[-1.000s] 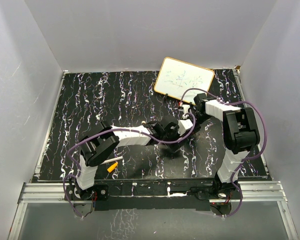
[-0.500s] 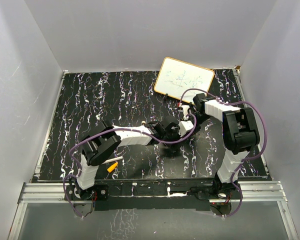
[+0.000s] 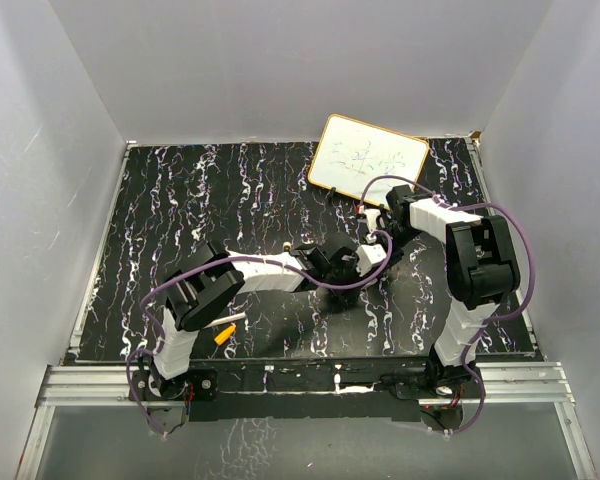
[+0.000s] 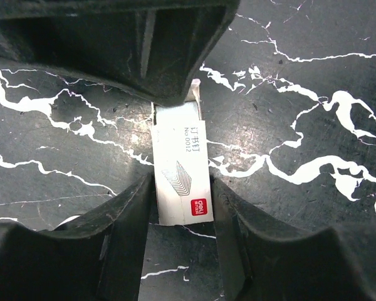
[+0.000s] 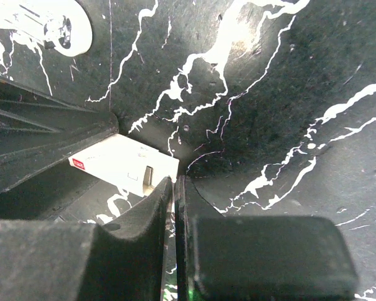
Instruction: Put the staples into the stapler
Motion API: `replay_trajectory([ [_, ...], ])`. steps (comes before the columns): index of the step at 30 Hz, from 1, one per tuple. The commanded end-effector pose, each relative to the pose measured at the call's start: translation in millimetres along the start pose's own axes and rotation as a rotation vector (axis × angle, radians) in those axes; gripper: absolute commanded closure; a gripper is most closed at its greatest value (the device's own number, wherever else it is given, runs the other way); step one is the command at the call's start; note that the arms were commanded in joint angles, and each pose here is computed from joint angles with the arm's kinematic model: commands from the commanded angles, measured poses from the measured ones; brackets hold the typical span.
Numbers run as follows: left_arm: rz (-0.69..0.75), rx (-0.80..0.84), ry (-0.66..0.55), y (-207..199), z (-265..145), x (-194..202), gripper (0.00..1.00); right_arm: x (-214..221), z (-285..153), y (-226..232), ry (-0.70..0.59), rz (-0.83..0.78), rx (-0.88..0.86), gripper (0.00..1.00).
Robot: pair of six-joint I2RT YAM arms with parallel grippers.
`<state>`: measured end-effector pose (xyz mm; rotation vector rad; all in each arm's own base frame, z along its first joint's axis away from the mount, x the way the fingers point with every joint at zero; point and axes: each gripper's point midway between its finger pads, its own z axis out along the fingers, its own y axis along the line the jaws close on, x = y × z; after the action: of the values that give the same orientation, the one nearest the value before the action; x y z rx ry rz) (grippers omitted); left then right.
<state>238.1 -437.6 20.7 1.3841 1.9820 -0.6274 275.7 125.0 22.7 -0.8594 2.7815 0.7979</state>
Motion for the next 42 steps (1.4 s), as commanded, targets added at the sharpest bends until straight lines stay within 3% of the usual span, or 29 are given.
replay_trajectory([
  [1,0.014,0.021,-0.01,-6.2,-8.1,-0.9,0.61,-23.8,-20.4,-3.4,-0.069,-0.058,0.06,0.92],
  [29,0.029,0.033,-0.001,-9.9,-9.5,17.9,0.62,-20.2,-32.9,-26.1,-0.04,-0.105,0.133,0.89],
  [42,0.014,0.005,0.011,-4.4,-6.3,14.7,0.44,-30.2,-36.5,-19.5,-0.08,-0.113,0.108,0.64],
])
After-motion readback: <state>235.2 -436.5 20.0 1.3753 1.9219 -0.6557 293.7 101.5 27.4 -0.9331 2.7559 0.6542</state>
